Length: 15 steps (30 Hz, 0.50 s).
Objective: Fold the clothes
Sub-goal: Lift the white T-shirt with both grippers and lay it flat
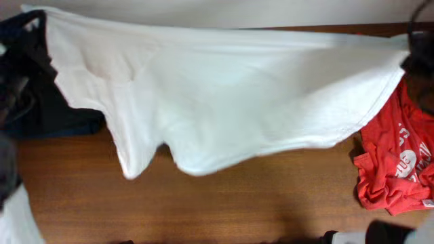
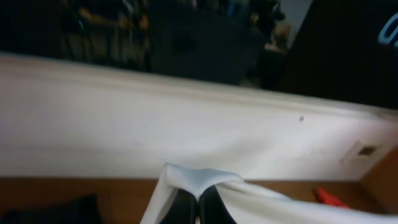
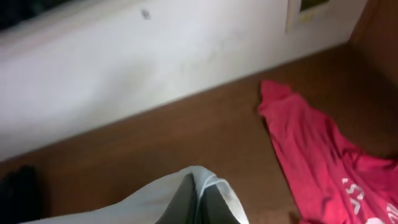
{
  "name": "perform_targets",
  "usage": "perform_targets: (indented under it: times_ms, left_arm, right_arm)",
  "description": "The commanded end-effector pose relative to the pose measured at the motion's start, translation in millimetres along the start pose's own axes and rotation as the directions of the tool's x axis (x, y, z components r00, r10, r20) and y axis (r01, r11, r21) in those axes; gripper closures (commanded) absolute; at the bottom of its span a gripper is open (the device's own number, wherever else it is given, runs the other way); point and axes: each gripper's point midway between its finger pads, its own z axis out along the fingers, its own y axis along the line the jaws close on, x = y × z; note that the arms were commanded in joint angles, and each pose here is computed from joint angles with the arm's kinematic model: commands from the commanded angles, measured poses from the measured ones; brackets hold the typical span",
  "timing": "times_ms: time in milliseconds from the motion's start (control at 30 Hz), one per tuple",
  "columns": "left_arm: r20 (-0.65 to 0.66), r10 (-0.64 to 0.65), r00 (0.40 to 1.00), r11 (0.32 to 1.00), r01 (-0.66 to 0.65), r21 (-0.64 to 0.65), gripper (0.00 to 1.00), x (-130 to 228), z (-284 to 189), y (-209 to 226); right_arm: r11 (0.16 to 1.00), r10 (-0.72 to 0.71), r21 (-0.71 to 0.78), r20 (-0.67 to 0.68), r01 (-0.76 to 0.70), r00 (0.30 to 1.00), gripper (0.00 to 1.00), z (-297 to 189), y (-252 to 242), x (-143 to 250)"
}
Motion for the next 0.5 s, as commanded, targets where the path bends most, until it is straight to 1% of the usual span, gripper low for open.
perform_targets:
  times_ms: [0,33,100,133,200,233,300,367,400,467]
  left_arm:
    - [-0.152,-0.041,0.988,0.999,0.042,0.004,1.0,44.2,74.3,31.0]
    - [-0.171,-0.041,0.984,0.999,0.042,0.004,1.0,51.4,86.3,35.6]
    - [-0.224,-0.05,0.973,0.999,0.053,0.006,1.0,78.4,134.5,53.6]
    - [-0.229,-0.049,0.972,0.999,0.053,0.011,1.0,87.3,154.6,60.7]
    - [-0.2,-0.031,0.979,0.999,0.037,0.027,1.0,95.6,191.2,72.1]
    - [-0.165,-0.014,0.986,0.999,0.021,0.038,1.0,92.0,202.6,74.6]
    - [-0.063,0.003,0.998,0.998,0.001,0.055,1.0,68.8,210.0,72.6]
    - [0.073,0.015,0.997,0.997,-0.021,0.081,1.0,26.9,203.3,62.4]
    - [0.158,0.037,0.987,0.994,-0.052,0.095,1.0,-5.0,191.6,51.7]
    - [0.26,0.075,0.963,0.99,-0.103,0.094,1.0,-49.3,167.4,35.6]
  right_arm:
    - [0.999,0.004,0.047,-0.116,0.001,0.993,0.96,61.4,-20.7,8.3]
    - [0.999,0.01,0.05,-0.135,-0.003,0.991,0.96,76.1,-23.8,9.2]
    - [0.999,0.015,0.043,-0.155,-0.008,0.988,0.96,115.8,-29.6,6.8]
    - [1.0,0.015,0.014,-0.158,-0.013,0.987,0.96,136.8,-28.4,4.6]
    - [0.998,0.033,-0.048,-0.136,-0.04,0.99,0.96,163.7,-22.0,-3.7]
    - [0.996,0.057,-0.064,-0.105,-0.064,0.993,0.96,170.5,-19.8,-12.3]
    - [0.992,0.091,-0.084,-0.019,-0.092,0.996,0.96,171.0,-15.9,-34.8]
    - [0.99,0.087,-0.118,0.106,-0.074,0.991,0.96,153.6,-6.6,-66.7]
    - [0.991,0.075,-0.125,0.165,-0.055,0.983,0.96,139.6,-2.4,-81.5]
    - [0.996,0.066,-0.077,0.25,-0.048,0.966,0.96,114.0,-6.4,-101.0]
